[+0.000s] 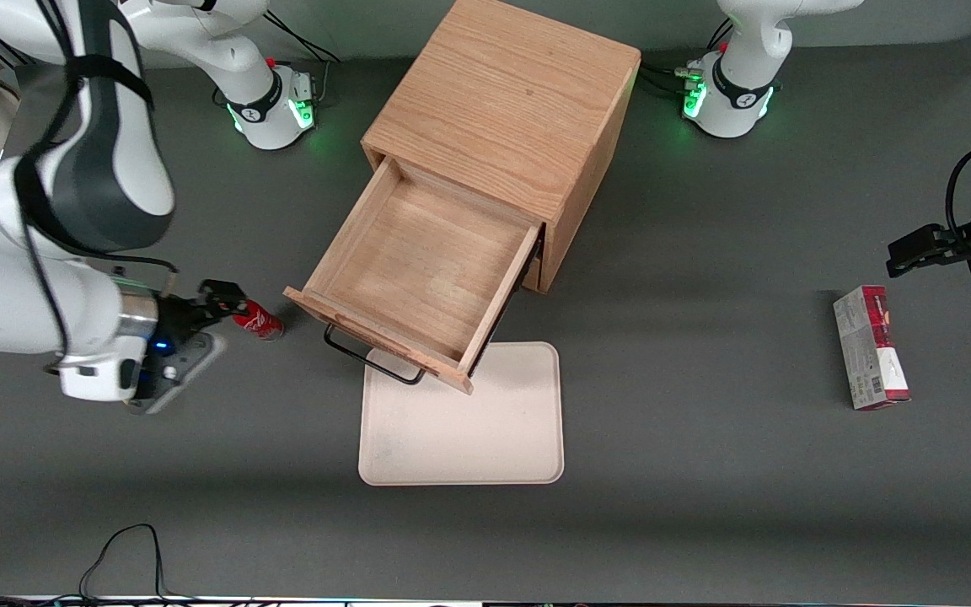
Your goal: Open upper drawer
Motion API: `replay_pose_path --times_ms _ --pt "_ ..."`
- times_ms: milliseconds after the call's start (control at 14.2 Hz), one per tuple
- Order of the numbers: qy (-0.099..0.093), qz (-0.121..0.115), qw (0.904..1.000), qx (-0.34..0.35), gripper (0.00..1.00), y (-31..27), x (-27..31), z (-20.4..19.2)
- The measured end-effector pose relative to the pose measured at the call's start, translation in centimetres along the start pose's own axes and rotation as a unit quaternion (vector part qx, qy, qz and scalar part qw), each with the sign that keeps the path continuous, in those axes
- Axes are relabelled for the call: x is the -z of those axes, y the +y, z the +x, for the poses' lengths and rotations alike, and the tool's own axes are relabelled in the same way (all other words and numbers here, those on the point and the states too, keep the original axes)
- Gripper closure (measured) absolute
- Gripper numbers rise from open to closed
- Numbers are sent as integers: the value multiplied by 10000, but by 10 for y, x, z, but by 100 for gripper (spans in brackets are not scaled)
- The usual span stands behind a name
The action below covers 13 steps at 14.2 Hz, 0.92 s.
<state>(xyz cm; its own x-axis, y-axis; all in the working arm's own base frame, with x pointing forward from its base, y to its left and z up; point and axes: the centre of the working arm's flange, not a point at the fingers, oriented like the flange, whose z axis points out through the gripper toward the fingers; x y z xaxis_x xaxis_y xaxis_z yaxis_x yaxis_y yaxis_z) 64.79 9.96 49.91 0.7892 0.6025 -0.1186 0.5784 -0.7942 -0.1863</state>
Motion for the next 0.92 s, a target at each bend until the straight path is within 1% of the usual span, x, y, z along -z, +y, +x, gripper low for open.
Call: replay_pose_path --times_ms 141,282,352,493,634,705,916 --pt "-107 35 9994 -329 0 22 10 -36" --pt "-221 -6 9960 -868 0 34 20 -67" --pt "-277 -66 9915 -1272 0 34 24 -78" --pt "-360 -160 9790 -1999 0 26 29 -92" --pt "-420 -155 9727 -2275 0 15 34 -97" --pt "-424 -153 9714 -2333 0 12 38 -100" --pt "-297 -143 9696 -2425 0 13 53 -115"
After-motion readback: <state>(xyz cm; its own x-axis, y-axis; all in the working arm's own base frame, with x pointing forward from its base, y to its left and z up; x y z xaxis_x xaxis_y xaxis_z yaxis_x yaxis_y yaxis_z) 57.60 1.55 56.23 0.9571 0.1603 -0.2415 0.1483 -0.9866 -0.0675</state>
